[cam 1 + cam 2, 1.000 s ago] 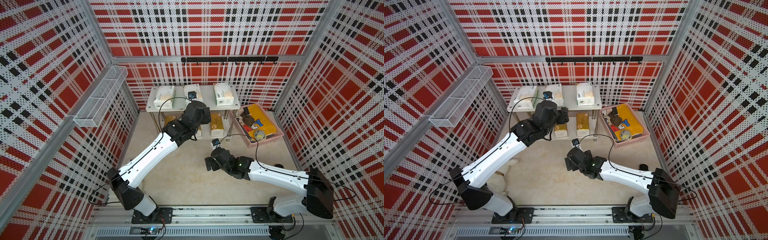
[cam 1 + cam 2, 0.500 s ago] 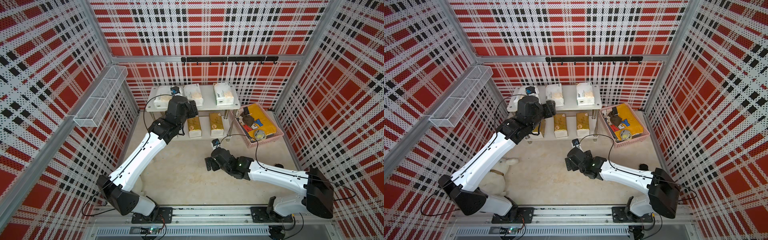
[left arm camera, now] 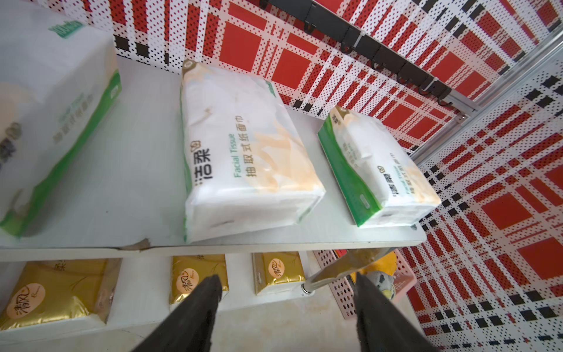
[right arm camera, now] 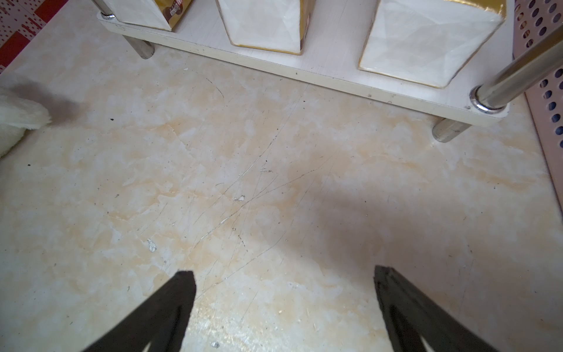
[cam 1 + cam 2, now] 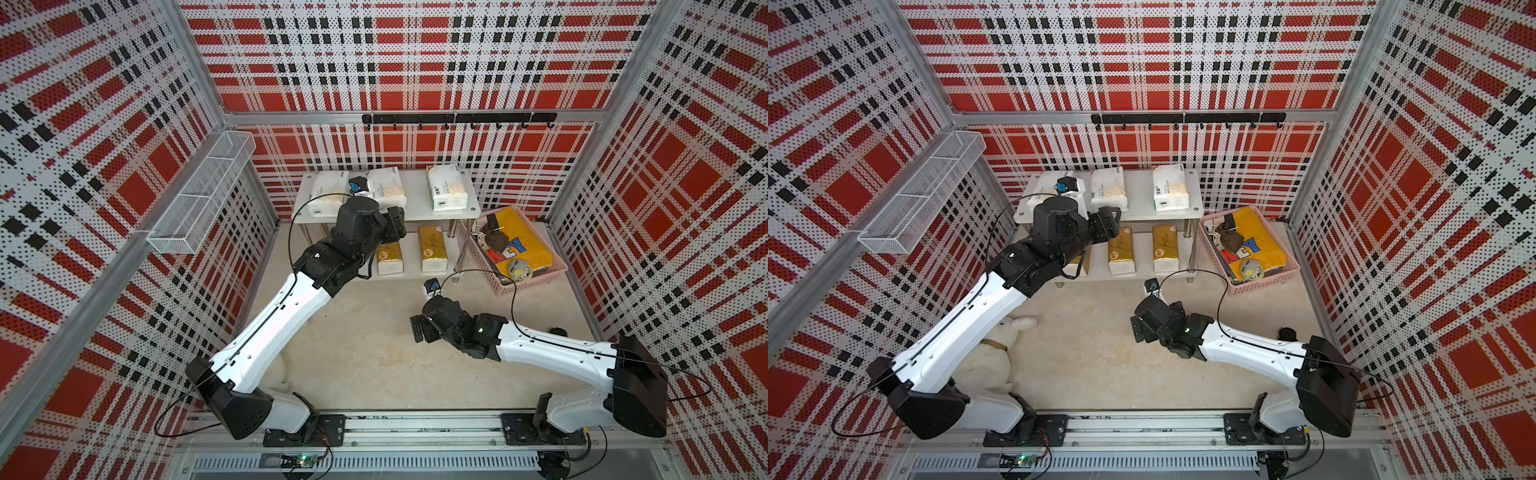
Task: Place the tissue boxes on the shelf by color
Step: Adjust the box of tissues on the shelf.
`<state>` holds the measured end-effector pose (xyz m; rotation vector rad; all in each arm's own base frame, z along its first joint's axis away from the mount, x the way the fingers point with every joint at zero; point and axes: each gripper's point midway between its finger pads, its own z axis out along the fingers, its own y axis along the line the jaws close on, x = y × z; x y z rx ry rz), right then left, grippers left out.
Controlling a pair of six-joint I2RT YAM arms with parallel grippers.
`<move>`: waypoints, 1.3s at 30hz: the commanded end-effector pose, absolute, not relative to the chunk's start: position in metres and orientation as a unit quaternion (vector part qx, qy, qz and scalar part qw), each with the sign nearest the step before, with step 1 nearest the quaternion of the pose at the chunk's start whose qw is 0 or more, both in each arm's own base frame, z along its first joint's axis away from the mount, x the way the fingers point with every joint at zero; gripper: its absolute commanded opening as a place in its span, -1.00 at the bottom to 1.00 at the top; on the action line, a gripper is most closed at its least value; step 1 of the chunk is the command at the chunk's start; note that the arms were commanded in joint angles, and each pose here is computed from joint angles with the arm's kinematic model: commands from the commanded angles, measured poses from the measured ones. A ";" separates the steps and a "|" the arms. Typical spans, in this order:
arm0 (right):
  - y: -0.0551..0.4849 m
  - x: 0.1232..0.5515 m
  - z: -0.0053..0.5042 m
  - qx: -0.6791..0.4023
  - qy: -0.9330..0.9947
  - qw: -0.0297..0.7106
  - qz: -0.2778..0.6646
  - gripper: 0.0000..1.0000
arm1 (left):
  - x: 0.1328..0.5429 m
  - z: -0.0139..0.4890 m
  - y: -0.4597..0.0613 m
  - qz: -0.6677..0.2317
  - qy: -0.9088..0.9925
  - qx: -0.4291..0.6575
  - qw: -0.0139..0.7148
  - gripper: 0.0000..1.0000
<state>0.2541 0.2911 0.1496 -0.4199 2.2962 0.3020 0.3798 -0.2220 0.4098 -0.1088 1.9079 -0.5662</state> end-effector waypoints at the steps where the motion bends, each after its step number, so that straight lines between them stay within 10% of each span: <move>1: 0.294 0.253 0.155 -0.160 0.897 0.391 0.129 1.00 | 0.378 0.425 -0.227 -0.273 0.795 -0.036 0.541 0.46; 39: 0.288 0.252 0.154 -0.155 0.897 0.394 0.124 1.00 | 0.410 0.430 -0.197 -0.303 0.766 -0.064 0.562 0.45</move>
